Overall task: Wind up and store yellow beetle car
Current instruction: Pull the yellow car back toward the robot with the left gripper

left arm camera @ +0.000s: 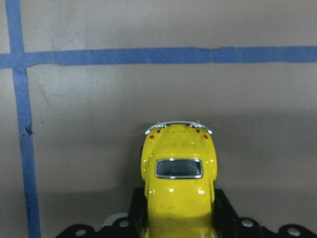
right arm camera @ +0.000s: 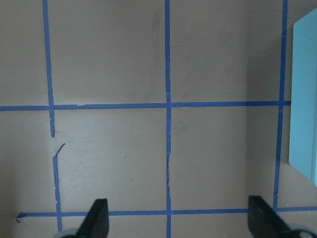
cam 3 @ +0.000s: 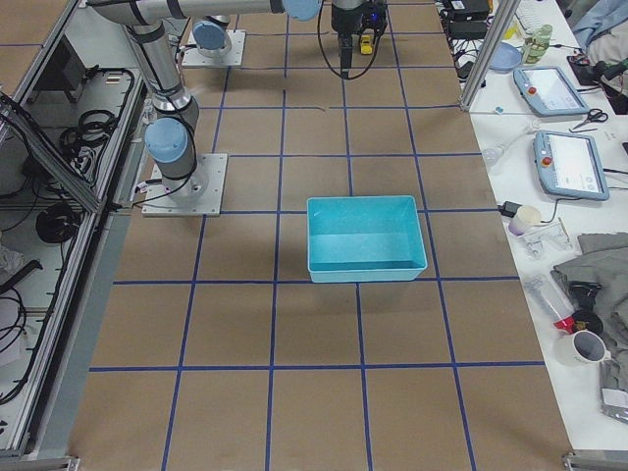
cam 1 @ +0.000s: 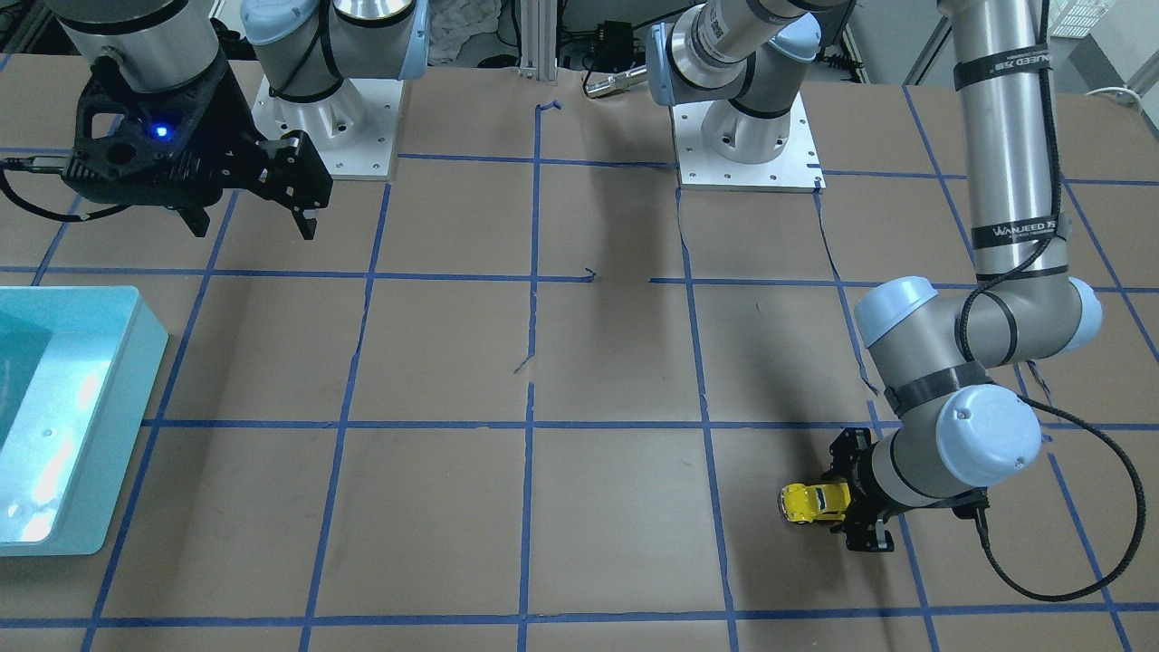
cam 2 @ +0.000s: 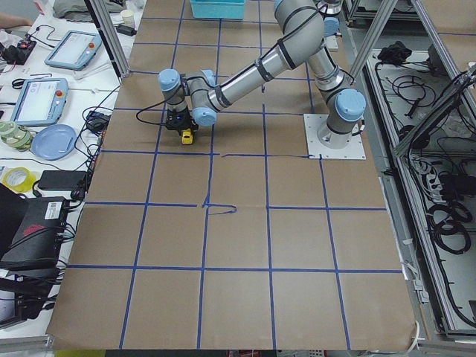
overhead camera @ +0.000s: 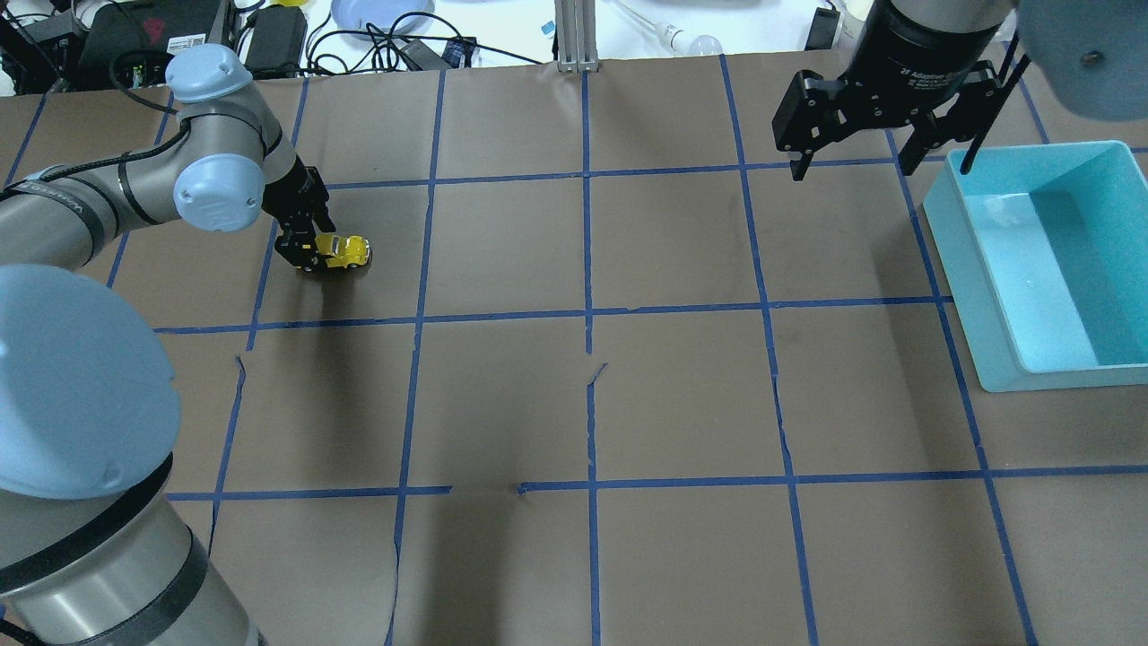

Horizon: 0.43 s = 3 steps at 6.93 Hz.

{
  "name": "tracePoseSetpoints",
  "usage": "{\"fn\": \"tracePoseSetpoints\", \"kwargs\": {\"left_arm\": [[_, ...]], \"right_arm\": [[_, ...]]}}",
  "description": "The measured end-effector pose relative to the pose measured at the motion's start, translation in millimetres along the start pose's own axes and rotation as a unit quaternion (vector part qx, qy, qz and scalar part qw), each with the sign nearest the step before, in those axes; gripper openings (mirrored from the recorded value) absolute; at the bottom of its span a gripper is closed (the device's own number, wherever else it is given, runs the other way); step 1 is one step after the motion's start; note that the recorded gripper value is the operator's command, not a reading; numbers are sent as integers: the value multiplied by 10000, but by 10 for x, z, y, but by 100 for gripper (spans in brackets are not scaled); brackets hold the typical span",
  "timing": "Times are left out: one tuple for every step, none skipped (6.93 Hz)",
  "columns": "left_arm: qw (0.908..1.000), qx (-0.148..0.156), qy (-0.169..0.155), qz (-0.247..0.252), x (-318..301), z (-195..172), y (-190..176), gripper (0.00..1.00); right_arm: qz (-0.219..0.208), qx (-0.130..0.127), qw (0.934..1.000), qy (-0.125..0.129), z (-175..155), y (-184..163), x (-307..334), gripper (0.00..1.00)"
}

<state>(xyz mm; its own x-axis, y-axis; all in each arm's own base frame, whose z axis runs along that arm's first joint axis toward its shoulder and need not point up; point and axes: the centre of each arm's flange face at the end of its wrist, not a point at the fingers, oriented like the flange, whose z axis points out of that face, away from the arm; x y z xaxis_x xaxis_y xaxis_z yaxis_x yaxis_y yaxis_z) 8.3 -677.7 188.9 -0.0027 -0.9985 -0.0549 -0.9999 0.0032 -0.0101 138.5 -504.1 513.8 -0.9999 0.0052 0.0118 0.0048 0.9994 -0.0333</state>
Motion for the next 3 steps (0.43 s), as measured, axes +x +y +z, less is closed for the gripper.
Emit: {"fn": "tracePoseSetpoints", "kwargs": {"left_arm": [[10000, 3, 30, 26, -11, -65, 12, 100], [9999, 16, 78, 99, -25, -154, 25, 100], [9996, 42, 151, 237, -48, -289, 33, 100]], "right_arm": [[0, 4, 10000, -1, -1, -1, 0, 100], [0, 6, 10000, -1, -1, -1, 0, 100], [0, 6, 10000, -1, -2, -1, 0, 100]]}}
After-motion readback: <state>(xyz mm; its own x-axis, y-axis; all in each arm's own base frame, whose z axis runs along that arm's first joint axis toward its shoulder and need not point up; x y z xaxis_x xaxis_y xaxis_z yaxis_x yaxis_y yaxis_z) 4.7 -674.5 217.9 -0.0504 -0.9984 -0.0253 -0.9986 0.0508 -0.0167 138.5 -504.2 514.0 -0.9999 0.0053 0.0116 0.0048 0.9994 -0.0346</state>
